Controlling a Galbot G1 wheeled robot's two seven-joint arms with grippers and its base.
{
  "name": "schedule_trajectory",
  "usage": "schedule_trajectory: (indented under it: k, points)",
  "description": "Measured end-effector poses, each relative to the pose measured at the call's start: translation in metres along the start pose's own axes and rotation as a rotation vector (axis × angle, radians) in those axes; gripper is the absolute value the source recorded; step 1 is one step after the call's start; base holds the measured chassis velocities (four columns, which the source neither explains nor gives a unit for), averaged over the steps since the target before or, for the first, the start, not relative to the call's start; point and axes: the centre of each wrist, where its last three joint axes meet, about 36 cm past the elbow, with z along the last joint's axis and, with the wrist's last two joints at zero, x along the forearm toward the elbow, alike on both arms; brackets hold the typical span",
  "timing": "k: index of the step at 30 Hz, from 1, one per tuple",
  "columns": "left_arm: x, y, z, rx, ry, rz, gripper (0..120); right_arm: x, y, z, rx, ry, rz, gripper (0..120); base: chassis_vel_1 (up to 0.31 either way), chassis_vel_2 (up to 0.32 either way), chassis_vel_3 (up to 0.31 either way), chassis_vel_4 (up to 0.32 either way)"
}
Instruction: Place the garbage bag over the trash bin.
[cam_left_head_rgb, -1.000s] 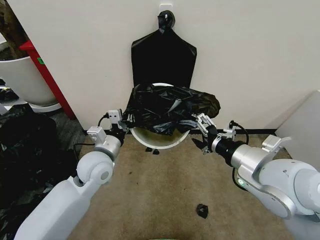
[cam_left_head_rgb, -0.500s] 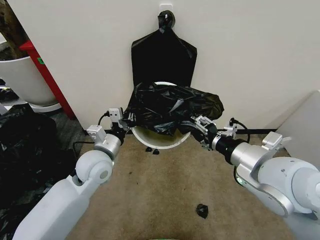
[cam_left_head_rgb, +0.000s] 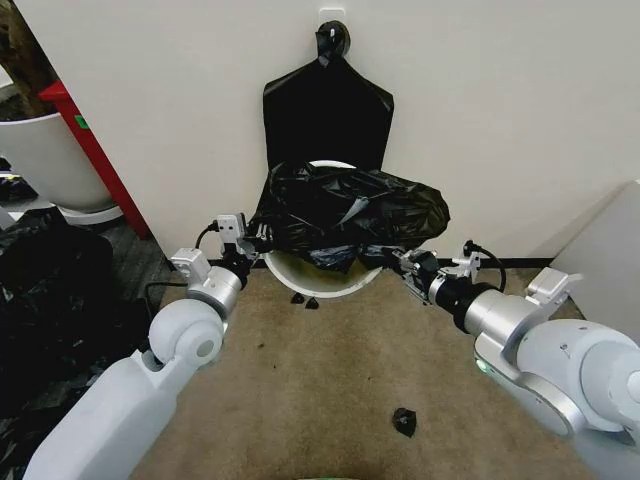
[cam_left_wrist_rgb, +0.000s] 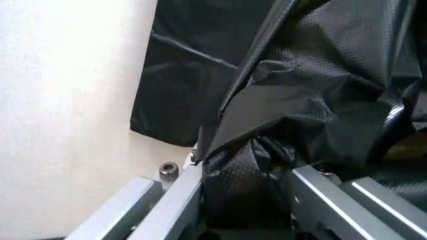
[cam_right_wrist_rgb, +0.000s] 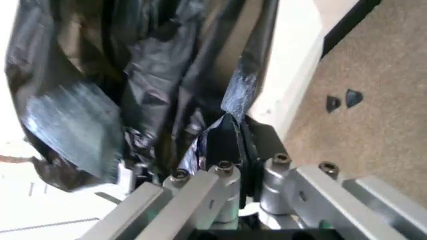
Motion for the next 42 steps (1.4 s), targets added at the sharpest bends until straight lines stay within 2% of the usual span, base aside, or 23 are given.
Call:
schedule_trajectory:
  k: [8,24,31,38,40,42]
  points:
    - [-0.003,0.003,-0.003,0.030,0.031,-0.026,1,0.003,-0.021,0.007,0.121,0.057,0.025,0,0.000,0.000,0.000,0.000]
    - [-0.011,0.011,-0.019,0.085,0.065,-0.068,1,0.005,-0.049,0.032,0.082,0.192,0.137,0,0.000,0.000,0.000,0.000]
    - [-0.012,0.008,-0.025,0.132,0.090,-0.062,1,0.003,-0.054,0.046,0.085,0.249,0.109,0,0.000,0.000,0.000,0.000]
    - [-0.013,0.011,-0.026,0.127,0.086,-0.071,1,0.001,-0.051,0.048,0.102,0.237,0.100,0,0.000,0.000,0.000,0.000]
    - [-0.015,0.013,-0.026,0.129,0.079,-0.084,1,0.002,-0.055,0.048,0.120,0.247,0.115,1,0.000,0.000,0.000,0.000]
    - [-0.017,0.015,-0.027,0.133,0.072,-0.104,1,0.004,-0.059,0.051,0.139,0.249,0.120,8,0.000,0.000,0.000,0.000]
